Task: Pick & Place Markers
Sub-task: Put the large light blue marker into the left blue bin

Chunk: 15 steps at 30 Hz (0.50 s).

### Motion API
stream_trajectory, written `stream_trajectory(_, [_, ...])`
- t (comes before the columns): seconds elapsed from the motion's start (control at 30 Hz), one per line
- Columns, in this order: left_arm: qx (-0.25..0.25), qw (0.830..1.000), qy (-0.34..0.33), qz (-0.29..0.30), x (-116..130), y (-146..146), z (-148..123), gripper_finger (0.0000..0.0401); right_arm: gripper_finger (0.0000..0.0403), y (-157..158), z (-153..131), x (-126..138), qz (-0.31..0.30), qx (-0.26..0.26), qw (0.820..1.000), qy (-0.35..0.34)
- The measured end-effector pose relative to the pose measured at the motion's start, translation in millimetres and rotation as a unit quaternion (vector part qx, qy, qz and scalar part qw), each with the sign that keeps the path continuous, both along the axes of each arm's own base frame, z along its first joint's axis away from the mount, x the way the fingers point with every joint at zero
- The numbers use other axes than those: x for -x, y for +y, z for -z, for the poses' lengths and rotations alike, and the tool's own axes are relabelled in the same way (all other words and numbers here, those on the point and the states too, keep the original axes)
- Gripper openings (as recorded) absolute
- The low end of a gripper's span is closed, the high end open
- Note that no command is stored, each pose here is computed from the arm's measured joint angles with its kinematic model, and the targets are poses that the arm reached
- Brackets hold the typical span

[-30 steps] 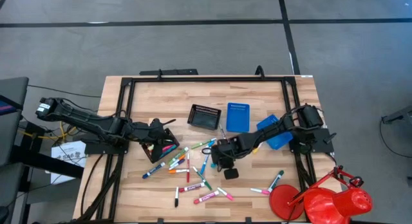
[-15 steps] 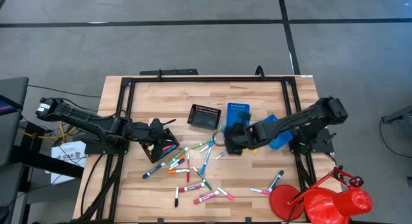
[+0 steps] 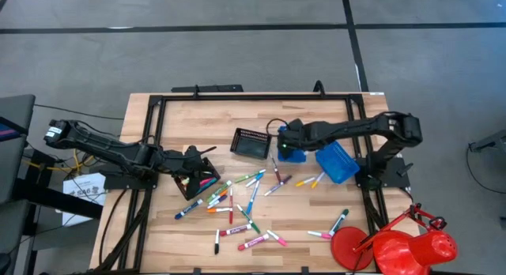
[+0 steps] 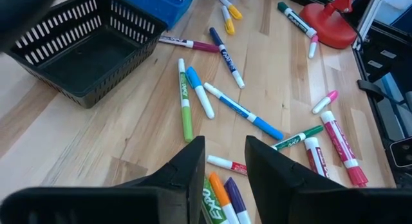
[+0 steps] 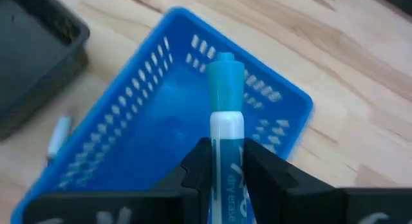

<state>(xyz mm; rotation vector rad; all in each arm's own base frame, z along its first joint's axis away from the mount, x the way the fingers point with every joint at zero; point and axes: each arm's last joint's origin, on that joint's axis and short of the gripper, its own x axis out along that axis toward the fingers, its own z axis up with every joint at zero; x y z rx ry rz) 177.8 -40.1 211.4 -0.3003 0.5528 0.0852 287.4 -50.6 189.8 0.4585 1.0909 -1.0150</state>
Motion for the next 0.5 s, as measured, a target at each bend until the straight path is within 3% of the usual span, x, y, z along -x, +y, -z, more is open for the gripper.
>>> stream_trajectory(0.2, [0.000,1.000,0.001,0.000,-1.2,-0.4,1.4,0.0106,0.0067,-13.4,6.5,-8.4,-0.003,0.002,1.000,-0.019])
stream_trajectory(0.3, [-0.001,1.000,0.003,0.000,-1.6,-0.4,3.4,0.0106,0.0069,-12.1,8.9,-10.5,-0.013,-0.025,0.999,-0.024])
stream_trajectory(0.5, [0.000,1.000,0.007,-0.001,-1.0,-0.3,8.7,0.0106,0.0098,-7.9,9.2,-10.3,-0.023,-0.032,0.999,-0.018])
